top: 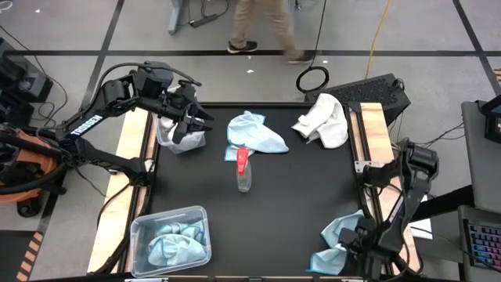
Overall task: Sort microfiber towel by color & place in baskets
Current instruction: Put the blue towel into the bottom transparent bin
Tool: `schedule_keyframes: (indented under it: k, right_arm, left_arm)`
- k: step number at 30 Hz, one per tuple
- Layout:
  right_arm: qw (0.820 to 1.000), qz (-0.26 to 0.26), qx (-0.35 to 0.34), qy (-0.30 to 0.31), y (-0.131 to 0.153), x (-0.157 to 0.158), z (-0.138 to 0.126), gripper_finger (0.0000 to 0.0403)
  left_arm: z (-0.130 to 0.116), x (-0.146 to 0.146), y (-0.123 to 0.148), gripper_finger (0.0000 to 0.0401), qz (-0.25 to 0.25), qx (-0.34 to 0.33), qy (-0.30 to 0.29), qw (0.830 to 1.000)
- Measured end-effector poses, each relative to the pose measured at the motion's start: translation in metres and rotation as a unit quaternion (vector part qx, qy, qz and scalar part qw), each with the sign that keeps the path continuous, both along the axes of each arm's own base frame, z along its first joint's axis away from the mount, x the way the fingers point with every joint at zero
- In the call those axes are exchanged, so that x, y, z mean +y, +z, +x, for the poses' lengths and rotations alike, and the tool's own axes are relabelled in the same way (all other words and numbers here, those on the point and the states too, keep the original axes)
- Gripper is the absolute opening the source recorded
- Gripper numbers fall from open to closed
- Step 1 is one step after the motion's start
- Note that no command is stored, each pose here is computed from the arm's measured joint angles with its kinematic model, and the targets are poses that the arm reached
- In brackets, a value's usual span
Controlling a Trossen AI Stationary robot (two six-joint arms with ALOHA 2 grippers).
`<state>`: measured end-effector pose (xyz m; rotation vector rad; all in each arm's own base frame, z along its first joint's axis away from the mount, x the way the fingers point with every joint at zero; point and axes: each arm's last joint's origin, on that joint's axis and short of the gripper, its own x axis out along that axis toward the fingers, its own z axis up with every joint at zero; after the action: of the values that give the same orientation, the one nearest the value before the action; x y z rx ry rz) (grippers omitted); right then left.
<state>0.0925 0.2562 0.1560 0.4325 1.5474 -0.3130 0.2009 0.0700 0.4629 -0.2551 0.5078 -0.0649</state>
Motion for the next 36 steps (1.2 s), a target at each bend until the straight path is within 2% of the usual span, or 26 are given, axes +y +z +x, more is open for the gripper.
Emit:
schedule_keyframes:
  k: [5,9,12,18,20,28,36]
  right_arm:
    - [1.000,-0.021,0.004,0.003,-0.009,0.001,0.002,0.0287]
    - [1.000,-0.021,-0.001,0.002,-0.010,-0.001,0.009,0.0269]
    - [1.000,-0.016,-0.007,0.005,-0.010,-0.002,0.016,0.0216]
    - [0.998,-0.022,-0.046,0.027,-0.011,-0.005,0.029,0.0051]
    - [0.998,-0.023,-0.048,0.036,-0.011,-0.006,0.032,0.0017]
    - [0.996,-0.045,-0.072,0.036,-0.003,-0.022,0.048,0.0006]
    - [0.985,-0.071,-0.153,0.024,0.038,-0.064,0.072,0.0003]
  left_arm:
    - [0.000,0.000,0.000,0.0183,-0.003,0.001,0.003,1.000]
    - [0.000,0.000,0.000,0.0183,-0.011,0.001,0.007,1.000]
    - [0.000,0.000,0.000,0.0183,-0.011,0.002,0.007,1.000]
    - [0.000,0.000,0.000,0.0183,-0.011,0.001,0.007,1.000]
    - [0.000,0.000,0.000,0.0183,-0.011,0.001,0.007,1.000]
    - [-0.002,-0.001,0.001,0.0183,0.000,-0.002,0.004,1.000]
    - [-0.002,-0.001,0.001,0.0183,0.004,-0.004,-0.005,1.000]
